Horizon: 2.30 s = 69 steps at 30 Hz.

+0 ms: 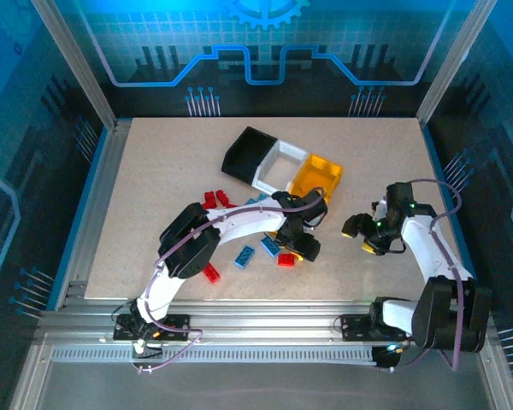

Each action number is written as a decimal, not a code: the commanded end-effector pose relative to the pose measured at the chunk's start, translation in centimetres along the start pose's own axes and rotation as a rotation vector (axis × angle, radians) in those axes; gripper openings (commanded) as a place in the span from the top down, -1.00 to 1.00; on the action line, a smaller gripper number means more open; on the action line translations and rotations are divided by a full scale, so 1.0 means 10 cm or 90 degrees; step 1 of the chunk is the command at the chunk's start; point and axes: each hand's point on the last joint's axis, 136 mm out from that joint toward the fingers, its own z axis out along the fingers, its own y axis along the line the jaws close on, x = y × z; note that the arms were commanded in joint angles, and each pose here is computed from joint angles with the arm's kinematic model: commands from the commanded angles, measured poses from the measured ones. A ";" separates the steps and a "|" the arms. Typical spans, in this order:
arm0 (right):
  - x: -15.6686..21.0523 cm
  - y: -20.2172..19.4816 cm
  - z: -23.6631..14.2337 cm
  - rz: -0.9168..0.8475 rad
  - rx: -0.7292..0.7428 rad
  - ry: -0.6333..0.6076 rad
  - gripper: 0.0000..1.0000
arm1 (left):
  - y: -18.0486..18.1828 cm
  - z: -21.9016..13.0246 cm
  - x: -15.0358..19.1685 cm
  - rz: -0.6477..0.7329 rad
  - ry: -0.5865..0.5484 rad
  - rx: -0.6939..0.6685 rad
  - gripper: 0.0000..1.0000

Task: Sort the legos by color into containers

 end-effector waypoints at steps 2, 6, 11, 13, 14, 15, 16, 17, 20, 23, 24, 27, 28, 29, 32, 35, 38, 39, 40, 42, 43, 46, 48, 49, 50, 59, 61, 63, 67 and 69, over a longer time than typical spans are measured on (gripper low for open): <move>0.08 0.01 -0.04 0.006 -0.017 0.004 -0.43 | 0.12 0.15 0.08 -0.017 0.028 -0.043 -0.46; 0.10 0.01 -0.04 0.008 -0.018 0.007 -0.42 | 0.18 0.19 0.07 -0.016 0.029 -0.062 -0.45; 0.11 0.03 -0.07 0.003 -0.020 0.001 -0.42 | 0.19 0.22 0.06 -0.014 0.035 -0.070 -0.37; 0.12 0.03 -0.08 0.005 -0.021 -0.003 -0.42 | 0.18 0.23 0.05 -0.012 0.038 -0.070 -0.35; 0.13 0.03 -0.08 0.005 -0.023 -0.004 -0.42 | 0.18 0.22 0.04 -0.009 0.037 -0.070 -0.33; 0.14 0.03 -0.09 0.006 -0.025 -0.005 -0.41 | 0.18 0.21 0.04 -0.008 0.038 -0.071 -0.32; 0.15 0.03 -0.09 0.007 -0.026 -0.005 -0.41 | 0.18 0.21 0.04 -0.007 0.036 -0.073 -0.30; 0.16 0.02 -0.08 0.007 -0.026 -0.005 -0.41 | 0.18 0.21 0.03 -0.007 0.035 -0.072 -0.28; 0.17 0.02 -0.09 0.006 -0.028 -0.005 -0.40 | 0.17 0.21 0.02 -0.006 0.033 -0.069 -0.21; 0.17 0.04 -0.09 0.005 -0.029 -0.005 -0.40 | 0.17 0.21 0.03 -0.006 0.033 -0.068 -0.06; 0.17 0.04 -0.09 0.005 -0.029 -0.005 -0.40 | 0.17 0.20 0.02 -0.005 0.031 -0.069 -0.02; 0.19 0.04 -0.09 0.002 -0.029 -0.004 -0.39 | 0.17 0.15 0.02 -0.004 0.022 -0.069 0.03; 0.19 0.05 -0.09 0.001 -0.029 -0.002 -0.39 | 0.17 0.13 0.02 -0.004 0.018 -0.068 0.07; 0.20 0.05 -0.09 0.000 -0.029 -0.002 -0.39 | 0.17 0.11 0.02 -0.004 0.015 -0.067 0.11; 0.20 0.06 -0.09 -0.001 -0.027 -0.001 -0.39 | 0.18 0.03 0.01 -0.007 0.005 -0.067 0.15; 0.21 0.07 -0.07 -0.005 -0.027 0.003 -0.39 | 0.19 -0.09 -0.03 -0.016 -0.015 -0.062 0.18; 0.21 0.09 -0.06 -0.009 -0.028 0.005 -0.39 | 0.23 -0.26 -0.07 -0.038 -0.039 -0.050 0.20; 0.21 0.10 -0.05 -0.009 -0.028 0.006 -0.39 | 0.25 -0.32 -0.09 -0.046 -0.047 -0.045 0.20; 0.21 0.11 -0.04 -0.009 -0.029 0.009 -0.39 | 0.26 -0.38 -0.11 -0.055 -0.055 -0.036 0.20; 0.21 0.13 0.00 -0.010 -0.031 0.013 -0.39 | 0.31 -0.51 -0.15 -0.071 -0.071 -0.026 0.20; 0.22 0.14 0.02 -0.011 -0.031 0.017 -0.39 | 0.32 -0.59 -0.17 -0.079 -0.081 -0.019 0.21; 0.24 0.17 0.09 -0.014 -0.028 0.025 -0.39 | 0.39 -0.81 -0.24 -0.108 -0.115 0.011 0.21; 0.26 0.20 0.13 -0.019 -0.026 0.030 -0.39 | 0.47 -0.95 -0.28 -0.140 -0.138 0.032 0.21; 0.28 0.22 0.16 -0.021 -0.025 0.035 -0.39 | 0.54 -1.03 -0.33 -0.164 -0.151 0.044 0.21; 0.30 0.24 0.18 -0.023 -0.026 0.040 -0.39 | 0.61 -1.10 -0.37 -0.190 -0.166 0.059 0.21; 0.49 0.32 0.39 -0.054 -0.006 0.084 -0.39 | 0.91 -1.46 -1.02 -0.324 -0.251 0.183 0.21; 0.49 0.34 0.39 -0.055 -0.007 0.087 -0.39 | 0.84 -1.44 -1.19 -0.327 -0.247 0.208 0.22; 0.49 0.36 0.39 -0.060 -0.005 0.091 -0.39 | 0.78 -1.41 -1.35 -0.333 -0.249 0.227 0.21; 0.47 0.37 0.37 -0.065 0.003 0.092 -0.40 | 0.68 -1.29 -1.59 -0.336 -0.242 0.247 0.21; 0.48 0.37 0.37 -0.066 0.005 0.093 -0.40 | 0.61 -1.22 -1.68 -0.330 -0.235 0.252 0.22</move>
